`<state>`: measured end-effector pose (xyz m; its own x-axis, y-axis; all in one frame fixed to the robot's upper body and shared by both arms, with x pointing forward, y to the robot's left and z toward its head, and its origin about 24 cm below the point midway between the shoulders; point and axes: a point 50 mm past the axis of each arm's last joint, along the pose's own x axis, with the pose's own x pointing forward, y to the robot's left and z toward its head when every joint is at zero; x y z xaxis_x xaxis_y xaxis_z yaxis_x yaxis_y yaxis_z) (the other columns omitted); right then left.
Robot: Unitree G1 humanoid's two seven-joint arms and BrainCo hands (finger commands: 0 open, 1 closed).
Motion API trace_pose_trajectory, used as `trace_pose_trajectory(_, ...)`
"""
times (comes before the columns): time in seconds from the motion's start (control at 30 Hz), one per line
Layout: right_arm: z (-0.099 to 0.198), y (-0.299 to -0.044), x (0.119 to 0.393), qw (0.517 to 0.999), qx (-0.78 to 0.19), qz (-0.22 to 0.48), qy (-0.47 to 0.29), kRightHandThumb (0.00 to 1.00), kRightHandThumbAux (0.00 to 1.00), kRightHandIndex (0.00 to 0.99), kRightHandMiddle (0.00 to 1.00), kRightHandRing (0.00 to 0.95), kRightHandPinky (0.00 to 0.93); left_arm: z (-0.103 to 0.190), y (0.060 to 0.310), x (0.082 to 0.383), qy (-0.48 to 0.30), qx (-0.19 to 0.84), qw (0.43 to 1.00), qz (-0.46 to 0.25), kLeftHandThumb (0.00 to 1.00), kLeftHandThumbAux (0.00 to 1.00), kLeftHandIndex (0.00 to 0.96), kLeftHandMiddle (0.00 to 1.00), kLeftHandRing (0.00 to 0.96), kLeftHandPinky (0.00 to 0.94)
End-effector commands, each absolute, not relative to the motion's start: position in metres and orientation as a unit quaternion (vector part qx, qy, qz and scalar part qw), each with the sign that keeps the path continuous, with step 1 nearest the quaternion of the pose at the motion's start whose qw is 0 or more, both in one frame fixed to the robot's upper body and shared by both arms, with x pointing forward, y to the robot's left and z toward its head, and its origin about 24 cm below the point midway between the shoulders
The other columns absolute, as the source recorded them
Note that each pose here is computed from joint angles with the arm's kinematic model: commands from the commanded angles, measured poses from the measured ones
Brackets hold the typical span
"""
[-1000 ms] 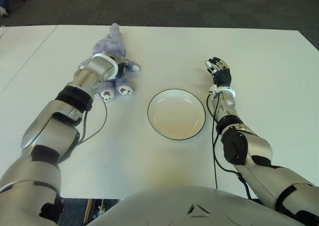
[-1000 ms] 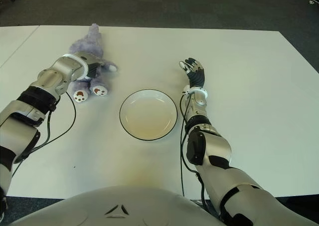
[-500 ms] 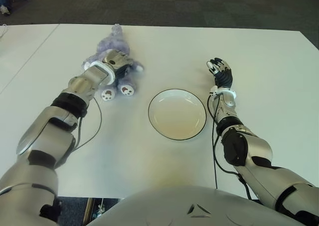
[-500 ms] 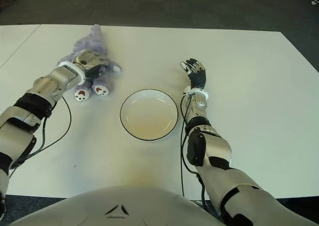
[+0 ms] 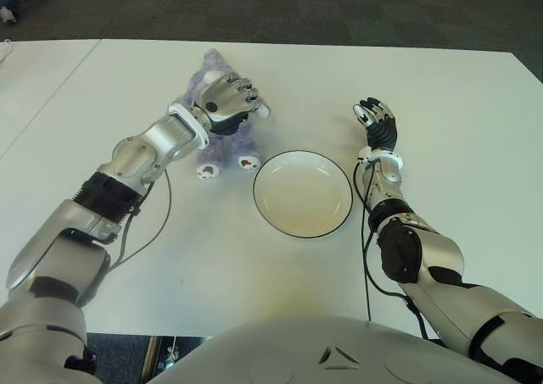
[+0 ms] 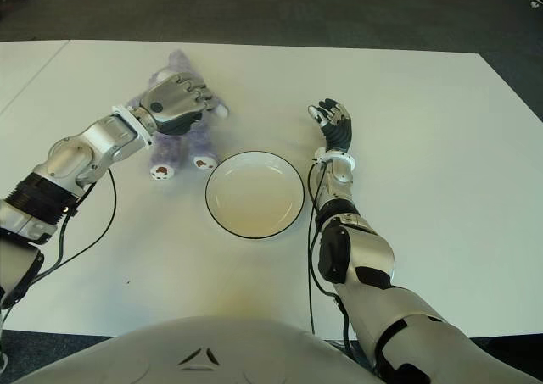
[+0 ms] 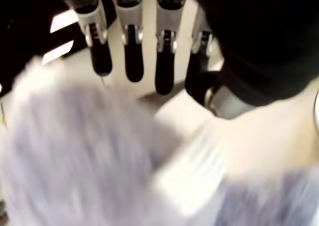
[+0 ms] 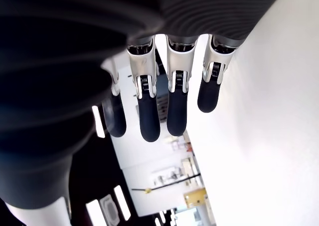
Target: Put the doll into the plate.
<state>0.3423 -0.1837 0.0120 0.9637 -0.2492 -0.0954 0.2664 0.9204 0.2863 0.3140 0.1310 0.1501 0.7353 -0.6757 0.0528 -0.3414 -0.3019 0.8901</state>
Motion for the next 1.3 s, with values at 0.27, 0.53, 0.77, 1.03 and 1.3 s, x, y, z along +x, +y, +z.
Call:
trace_pose_trajectory(0.27, -0.065, -0.181, 0.284, 0.947, 0.169, -0.182, 0.203, 0.034, 0.826, 0.303, 0.312, 0.269, 0.205, 0.21, 0.107, 0.289, -0.375, 0.782, 0.488, -0.097, 0.944, 0.65, 0.447, 0.451, 0.503, 0.713)
trace_pose_trajectory(0.53, -0.065, -0.181, 0.285, 0.947, 0.166, -0.183, 0.205, 0.042, 0.83, 0.31, 0.317, 0.276, 0.216, 0.24, 0.099, 0.284, -0.468, 0.767, 0.434, -0.071, 0.849, 0.661, 0.442, 0.49, 0.758, 0.771)
trace_pose_trajectory(0.77, -0.066, -0.18, 0.284, 0.948, 0.162, -0.183, 0.204, 0.025, 0.835, 0.317, 0.322, 0.27, 0.168, 0.257, 0.096, 0.273, -0.525, 0.736, 0.423, -0.051, 0.851, 0.66, 0.44, 0.489, 0.75, 0.756)
trace_pose_trajectory(1.03, -0.066, -0.179, 0.284, 0.946, 0.172, -0.185, 0.204, 0.031, 0.827, 0.311, 0.318, 0.273, 0.205, 0.255, 0.099, 0.27, -0.555, 0.721, 0.412, -0.057, 0.853, 0.657, 0.44, 0.489, 0.728, 0.74)
trace_pose_trajectory(1.3, -0.067, -0.178, 0.283, 0.946, 0.175, -0.183, 0.205, 0.023, 0.817, 0.306, 0.31, 0.264, 0.184, 0.255, 0.097, 0.269, -0.564, 0.723, 0.393, -0.072, 0.853, 0.656, 0.44, 0.49, 0.73, 0.752)
